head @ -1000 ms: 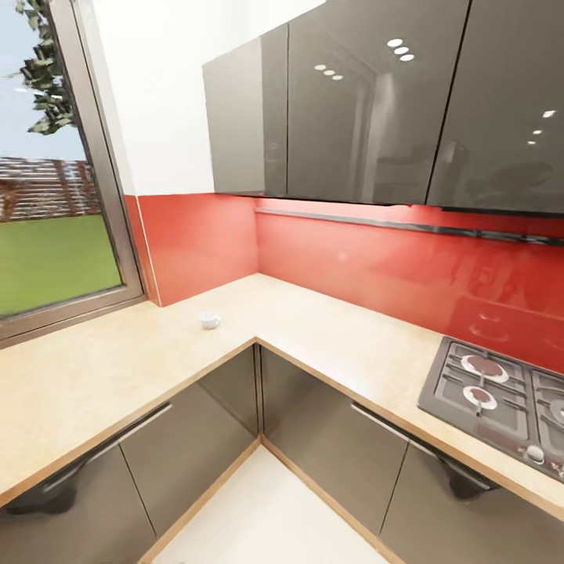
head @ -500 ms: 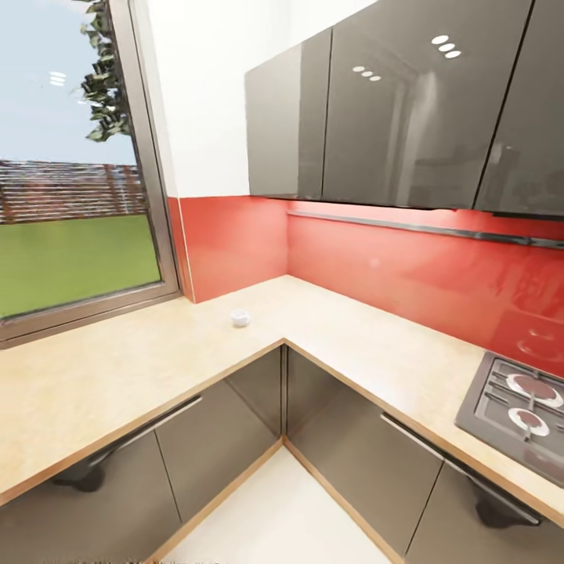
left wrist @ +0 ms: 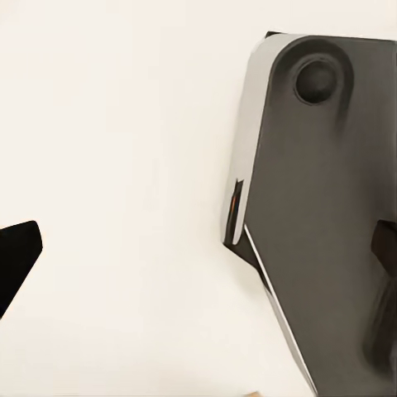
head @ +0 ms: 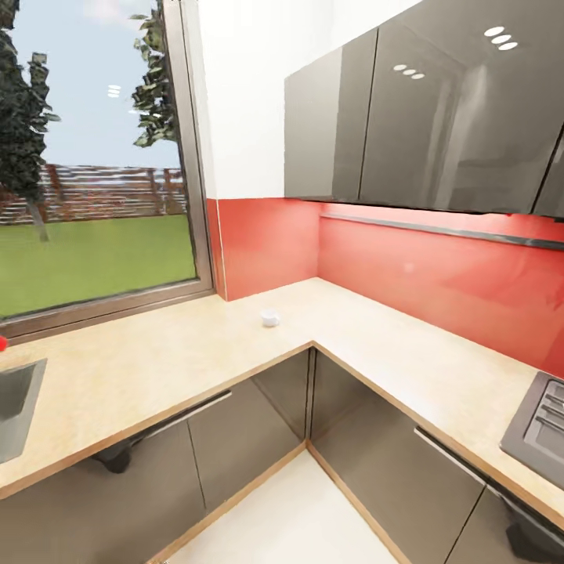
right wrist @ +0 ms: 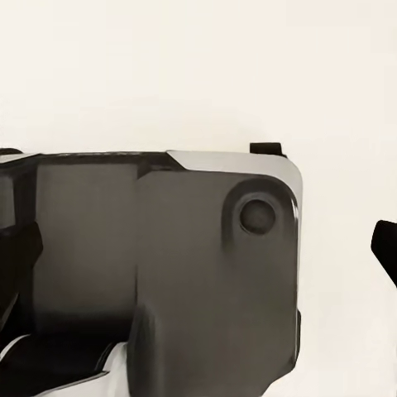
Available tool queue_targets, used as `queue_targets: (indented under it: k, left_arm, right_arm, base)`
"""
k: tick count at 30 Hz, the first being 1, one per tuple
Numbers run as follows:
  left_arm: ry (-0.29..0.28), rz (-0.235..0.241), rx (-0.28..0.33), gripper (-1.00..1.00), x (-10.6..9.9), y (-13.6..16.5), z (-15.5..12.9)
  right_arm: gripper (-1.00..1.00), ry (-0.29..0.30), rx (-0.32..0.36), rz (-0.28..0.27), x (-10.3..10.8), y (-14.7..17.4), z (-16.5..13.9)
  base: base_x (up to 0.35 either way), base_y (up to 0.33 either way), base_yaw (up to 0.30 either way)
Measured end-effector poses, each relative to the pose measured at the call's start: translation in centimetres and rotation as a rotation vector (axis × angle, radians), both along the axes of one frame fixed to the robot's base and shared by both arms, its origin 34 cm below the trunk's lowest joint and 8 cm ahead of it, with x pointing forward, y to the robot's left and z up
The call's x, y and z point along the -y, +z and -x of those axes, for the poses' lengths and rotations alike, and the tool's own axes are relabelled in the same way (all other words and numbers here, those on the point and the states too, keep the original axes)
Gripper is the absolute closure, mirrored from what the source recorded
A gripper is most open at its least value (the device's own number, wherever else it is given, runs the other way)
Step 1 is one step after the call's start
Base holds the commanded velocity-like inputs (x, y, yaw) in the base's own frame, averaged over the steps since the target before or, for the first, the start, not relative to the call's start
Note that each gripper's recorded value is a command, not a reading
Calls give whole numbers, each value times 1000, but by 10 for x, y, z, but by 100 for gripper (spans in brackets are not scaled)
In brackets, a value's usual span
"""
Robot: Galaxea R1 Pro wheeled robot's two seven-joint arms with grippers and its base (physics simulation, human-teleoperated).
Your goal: Set up a coffee station on the kitchen countertop: keep the coffee maker on the countertop, move the bottle of coffee from the kitchen shelf to the counter next to the coffee maker, place a paper coffee filter on top of the coffee maker, put the saucer next to the coffee maker with the coffee cup on the saucer, and place the electric kettle next to the coffee maker.
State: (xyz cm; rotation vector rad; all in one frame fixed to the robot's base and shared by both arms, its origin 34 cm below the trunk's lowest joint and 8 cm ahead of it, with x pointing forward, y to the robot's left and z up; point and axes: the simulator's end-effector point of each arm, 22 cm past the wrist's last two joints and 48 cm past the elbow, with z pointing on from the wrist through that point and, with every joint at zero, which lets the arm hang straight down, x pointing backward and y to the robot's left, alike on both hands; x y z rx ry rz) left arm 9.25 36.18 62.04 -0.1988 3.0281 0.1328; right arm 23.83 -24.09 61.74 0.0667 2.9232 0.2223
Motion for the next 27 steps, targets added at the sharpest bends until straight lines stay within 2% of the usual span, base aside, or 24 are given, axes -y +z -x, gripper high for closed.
queue_targets:
  k: [6, 18, 27]
  left_arm:
    - [-1, 2, -1, -100, 1, 0, 0]
    - [5, 1, 6, -100, 1, 0, -2]
    - [9, 1, 18, -100, 1, -1, -6]
  right_arm:
    - [-100, 1, 1, 0, 0, 0, 0]
    - [-100, 1, 9, 0, 0, 1, -3]
    - [-100, 0, 20, 0, 0, 2, -7]
  base:
    - [0, -98, 272]
    - [3, -260, 245]
    - [103, -272, 211]
